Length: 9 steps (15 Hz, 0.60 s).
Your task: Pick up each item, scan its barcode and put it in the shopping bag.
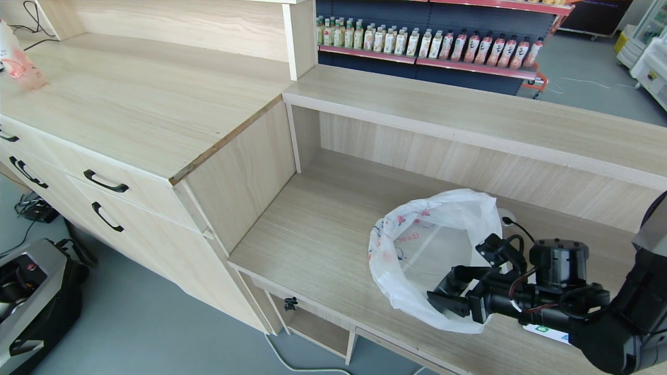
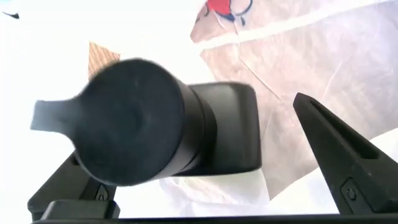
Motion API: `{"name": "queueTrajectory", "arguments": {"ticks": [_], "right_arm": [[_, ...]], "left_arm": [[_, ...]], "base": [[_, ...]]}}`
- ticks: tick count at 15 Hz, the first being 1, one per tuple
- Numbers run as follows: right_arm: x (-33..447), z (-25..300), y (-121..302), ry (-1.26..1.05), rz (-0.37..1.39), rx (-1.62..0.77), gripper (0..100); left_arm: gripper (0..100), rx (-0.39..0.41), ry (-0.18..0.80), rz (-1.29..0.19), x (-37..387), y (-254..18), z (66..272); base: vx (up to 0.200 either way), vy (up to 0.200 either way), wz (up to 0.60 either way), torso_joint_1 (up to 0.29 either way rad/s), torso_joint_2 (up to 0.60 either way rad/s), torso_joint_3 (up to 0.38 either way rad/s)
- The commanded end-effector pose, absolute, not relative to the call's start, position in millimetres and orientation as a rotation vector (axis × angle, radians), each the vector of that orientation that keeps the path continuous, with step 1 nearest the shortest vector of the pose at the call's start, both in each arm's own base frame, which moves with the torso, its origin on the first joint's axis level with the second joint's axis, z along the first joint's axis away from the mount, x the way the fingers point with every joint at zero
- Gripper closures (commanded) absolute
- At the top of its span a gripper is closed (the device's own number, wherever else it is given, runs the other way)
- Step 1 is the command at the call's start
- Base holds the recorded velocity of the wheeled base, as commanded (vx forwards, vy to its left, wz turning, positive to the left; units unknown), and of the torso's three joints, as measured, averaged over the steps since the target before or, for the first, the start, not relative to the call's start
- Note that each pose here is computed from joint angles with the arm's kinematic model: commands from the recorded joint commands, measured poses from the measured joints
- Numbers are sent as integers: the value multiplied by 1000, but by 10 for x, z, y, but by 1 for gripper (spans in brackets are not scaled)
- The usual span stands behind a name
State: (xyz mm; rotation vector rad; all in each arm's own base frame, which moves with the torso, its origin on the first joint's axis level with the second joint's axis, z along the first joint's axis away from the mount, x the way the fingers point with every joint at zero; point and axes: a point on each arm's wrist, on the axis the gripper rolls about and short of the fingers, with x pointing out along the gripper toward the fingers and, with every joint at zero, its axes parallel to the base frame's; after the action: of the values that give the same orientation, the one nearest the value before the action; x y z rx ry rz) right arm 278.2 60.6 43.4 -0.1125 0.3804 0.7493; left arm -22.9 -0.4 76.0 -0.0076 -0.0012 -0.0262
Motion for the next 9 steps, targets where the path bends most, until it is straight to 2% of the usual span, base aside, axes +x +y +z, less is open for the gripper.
{"name": "queueTrajectory", "arguments": {"ticks": [1, 6, 9], "right_arm": [[2752, 677, 623, 294, 756, -130, 0], [2599, 1144, 584, 138, 739, -220, 0], [2259, 1673, 258, 12, 616, -342, 0]], "left_arm": [[0, -8, -1, -26, -229, -4, 759], [0, -8, -1, -26, -229, -4, 759], [0, -8, -3, -26, -230, -4, 763]], "base": [[0, 0, 0, 0, 0, 0], [0, 0, 0, 0, 0, 0], [0, 0, 0, 0, 0, 0]]}}
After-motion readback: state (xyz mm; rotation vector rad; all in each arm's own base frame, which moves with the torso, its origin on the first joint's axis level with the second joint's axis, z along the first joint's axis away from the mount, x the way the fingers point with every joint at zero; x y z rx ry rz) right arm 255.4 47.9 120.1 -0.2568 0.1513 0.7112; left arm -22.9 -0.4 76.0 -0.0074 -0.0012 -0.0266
